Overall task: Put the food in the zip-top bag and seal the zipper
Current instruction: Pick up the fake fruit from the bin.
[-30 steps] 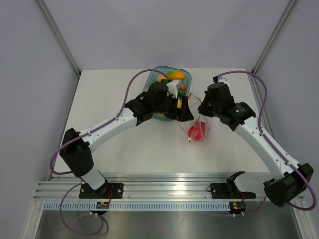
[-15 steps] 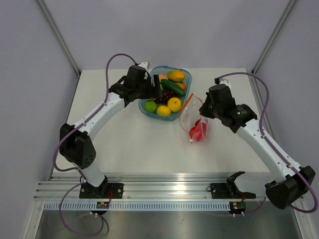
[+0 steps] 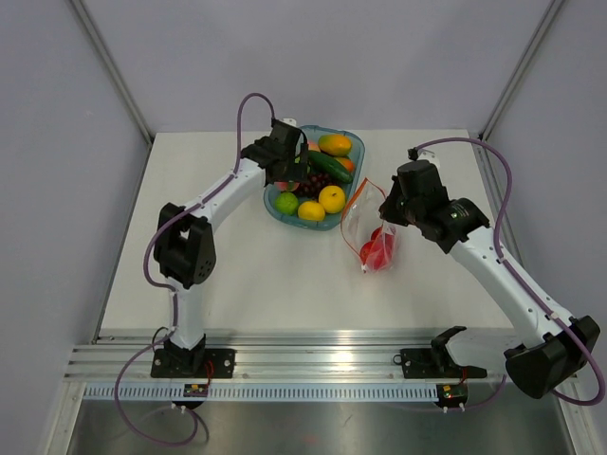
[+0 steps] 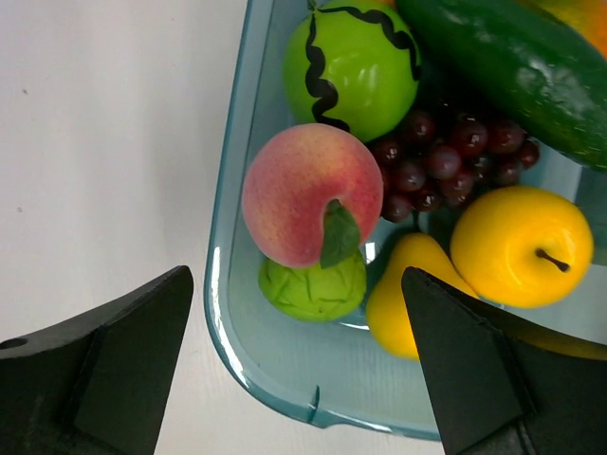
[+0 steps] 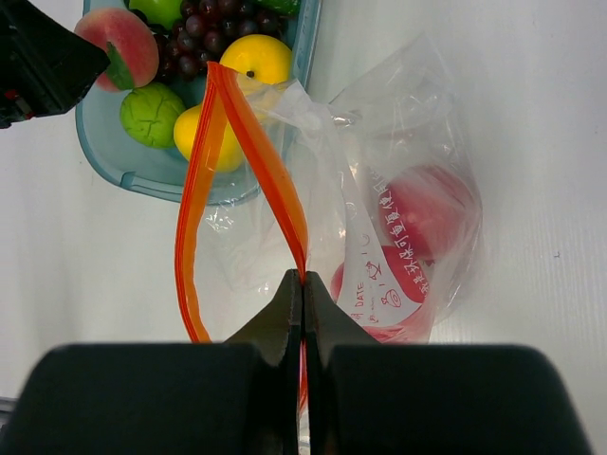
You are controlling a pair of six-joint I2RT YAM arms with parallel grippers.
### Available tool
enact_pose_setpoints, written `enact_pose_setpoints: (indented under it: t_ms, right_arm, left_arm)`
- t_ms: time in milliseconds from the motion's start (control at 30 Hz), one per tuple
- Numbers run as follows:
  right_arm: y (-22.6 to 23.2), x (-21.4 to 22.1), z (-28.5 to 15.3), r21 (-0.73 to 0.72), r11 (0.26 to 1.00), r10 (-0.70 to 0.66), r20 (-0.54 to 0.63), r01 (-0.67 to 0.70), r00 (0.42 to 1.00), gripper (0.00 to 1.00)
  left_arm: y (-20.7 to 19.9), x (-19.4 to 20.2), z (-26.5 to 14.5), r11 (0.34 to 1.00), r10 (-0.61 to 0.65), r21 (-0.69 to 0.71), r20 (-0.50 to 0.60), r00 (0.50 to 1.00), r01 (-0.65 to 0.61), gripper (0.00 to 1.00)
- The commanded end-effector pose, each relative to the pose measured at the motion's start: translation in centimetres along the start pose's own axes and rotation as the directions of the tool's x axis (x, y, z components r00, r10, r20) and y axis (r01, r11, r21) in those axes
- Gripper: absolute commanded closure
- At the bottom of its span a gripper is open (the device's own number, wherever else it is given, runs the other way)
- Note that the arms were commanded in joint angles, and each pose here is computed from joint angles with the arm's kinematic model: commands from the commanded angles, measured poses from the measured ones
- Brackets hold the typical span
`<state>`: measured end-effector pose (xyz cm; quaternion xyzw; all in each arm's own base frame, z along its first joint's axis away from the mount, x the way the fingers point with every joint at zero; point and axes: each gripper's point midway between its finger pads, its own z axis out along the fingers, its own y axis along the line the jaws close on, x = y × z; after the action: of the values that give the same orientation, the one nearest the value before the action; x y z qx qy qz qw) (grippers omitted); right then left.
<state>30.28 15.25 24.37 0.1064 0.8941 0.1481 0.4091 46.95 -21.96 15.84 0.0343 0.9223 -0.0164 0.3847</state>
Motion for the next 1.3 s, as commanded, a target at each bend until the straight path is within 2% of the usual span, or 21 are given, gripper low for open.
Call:
enact_pose_setpoints:
  t_ms: [0, 267, 533, 833, 900, 967, 1067, 1267]
  right_arm:
    - [0.7, -1.4, -0.6, -0.031, 1.0, 0.004, 0.046, -0.003, 0.999, 1.0]
    - [1.1, -1.7, -0.3, -0.036, 0.999, 0.001, 0.04, 0.001, 0.999, 1.0]
    - [1.3, -1.6, 0.1, -0.036, 0.999, -0.001, 0.032, 0.002, 0.999, 1.0]
    - [1.3, -1.6, 0.2, -0.038, 0.999, -0.003, 0.032, 0.004, 0.999, 1.0]
    - [1.3, -1.6, 0.2, -0.037, 0.999, 0.001, 0.033, 0.001, 0.999, 1.0]
    - [1.2, -1.5, 0.2, -0.036, 0.999, -0.004, 0.032, 0.006, 0.999, 1.0]
    - [1.2, -1.6, 0.0, -0.035, 0.999, -0.004, 0.034, 0.005, 0.999, 1.0]
    - [1.1, -1.6, -0.3, -0.038, 0.999, -0.002, 0.041, 0.004, 0.999, 1.0]
  left_arm:
    - [0.9, -2.0, 0.7, 0.997, 0.027, -0.075, 0.06, 0.998, -0.023, 0.07]
    - [-0.6, -2.1, 2.9, 0.998, 0.045, -0.039, 0.051, 0.998, -0.043, 0.07]
    - [-1.0, -1.3, 4.7, 0.996, 0.072, -0.057, 0.019, 0.997, -0.071, 0.15]
    - [-1.1, -1.0, 5.3, 0.994, 0.09, -0.062, 0.016, 0.996, -0.088, 0.19]
    - [-1.1, -0.9, 5.5, 0.994, 0.092, -0.064, 0.009, 0.996, -0.091, 0.25]
    - [-1.2, -0.8, 5.5, 0.994, 0.096, -0.059, 0.003, 0.995, -0.096, 0.38]
    - [-1.5, -1.0, 4.8, 0.995, 0.089, -0.047, 0.006, 0.996, -0.089, 0.47]
    - [-2.4, -2.7, 0.0, 0.998, 0.067, 0.002, 0.073, 0.995, -0.068, 0.49]
